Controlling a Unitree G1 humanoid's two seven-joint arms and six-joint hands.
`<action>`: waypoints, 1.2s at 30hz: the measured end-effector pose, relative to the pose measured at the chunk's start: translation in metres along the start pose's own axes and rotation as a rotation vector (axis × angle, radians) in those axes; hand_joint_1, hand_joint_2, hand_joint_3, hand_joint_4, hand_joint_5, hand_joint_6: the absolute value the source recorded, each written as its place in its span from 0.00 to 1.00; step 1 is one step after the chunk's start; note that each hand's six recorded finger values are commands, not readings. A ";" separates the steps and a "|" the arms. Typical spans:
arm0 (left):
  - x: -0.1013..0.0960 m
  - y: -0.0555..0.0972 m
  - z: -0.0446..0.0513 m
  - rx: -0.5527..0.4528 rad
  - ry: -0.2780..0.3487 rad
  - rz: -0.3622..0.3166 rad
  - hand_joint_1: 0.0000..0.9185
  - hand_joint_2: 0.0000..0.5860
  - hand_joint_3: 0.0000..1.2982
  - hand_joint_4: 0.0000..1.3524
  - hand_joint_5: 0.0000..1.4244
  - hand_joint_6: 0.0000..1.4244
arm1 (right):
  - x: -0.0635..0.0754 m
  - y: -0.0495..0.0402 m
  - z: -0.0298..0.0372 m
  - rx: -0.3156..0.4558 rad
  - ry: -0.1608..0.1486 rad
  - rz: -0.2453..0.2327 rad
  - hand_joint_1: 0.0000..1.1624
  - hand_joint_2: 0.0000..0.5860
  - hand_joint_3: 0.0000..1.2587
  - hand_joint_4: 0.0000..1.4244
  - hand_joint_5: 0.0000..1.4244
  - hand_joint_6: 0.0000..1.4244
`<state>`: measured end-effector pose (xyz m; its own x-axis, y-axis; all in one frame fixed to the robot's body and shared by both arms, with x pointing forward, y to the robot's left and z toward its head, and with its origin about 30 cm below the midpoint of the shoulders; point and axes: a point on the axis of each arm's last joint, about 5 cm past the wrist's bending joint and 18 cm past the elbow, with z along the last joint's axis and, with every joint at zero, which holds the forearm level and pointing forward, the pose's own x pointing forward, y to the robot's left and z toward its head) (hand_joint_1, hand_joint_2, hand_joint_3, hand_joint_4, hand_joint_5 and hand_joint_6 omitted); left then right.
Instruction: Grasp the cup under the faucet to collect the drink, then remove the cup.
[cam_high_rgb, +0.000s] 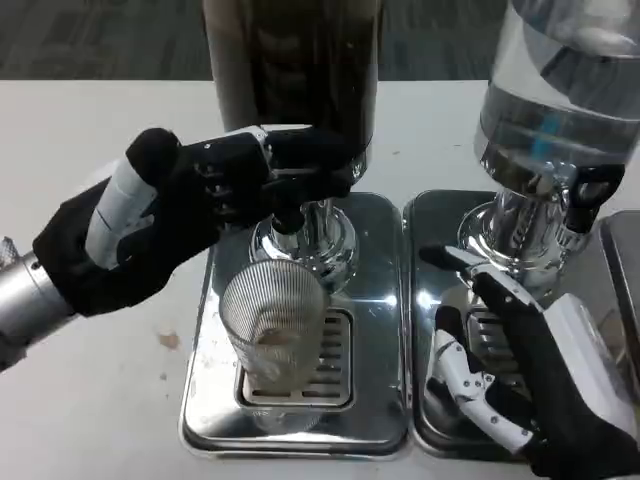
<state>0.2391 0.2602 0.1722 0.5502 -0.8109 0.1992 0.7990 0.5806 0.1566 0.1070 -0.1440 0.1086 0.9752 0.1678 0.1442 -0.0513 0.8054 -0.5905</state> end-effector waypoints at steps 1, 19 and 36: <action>0.000 0.000 0.0000 0.003 -0.001 0.000 0.00 0.09 0.22 0.13 0.16 0.08 | 0.001 0.0000 -0.0003 -0.001 -0.002 0.002 0.42 0.96 0.20 0.15 0.11 0.14; -0.003 -0.006 0.0076 0.225 -0.003 -0.026 0.00 0.09 0.22 0.13 0.16 0.08 | 0.016 -0.0034 -0.0076 0.102 -0.013 0.090 0.47 0.66 0.13 0.12 0.11 0.14; -0.005 -0.009 0.0078 0.249 -0.008 -0.020 0.00 0.12 0.22 0.13 0.16 0.09 | 0.030 0.0028 -0.0231 0.229 -0.013 0.221 0.53 0.39 0.00 0.00 0.00 0.06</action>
<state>0.2274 0.2595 0.1774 0.5318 -0.8226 0.2013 0.7250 0.5651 0.3937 0.1409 -0.1499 0.0929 0.9324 0.3589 0.0434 -0.3100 0.8555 -0.4147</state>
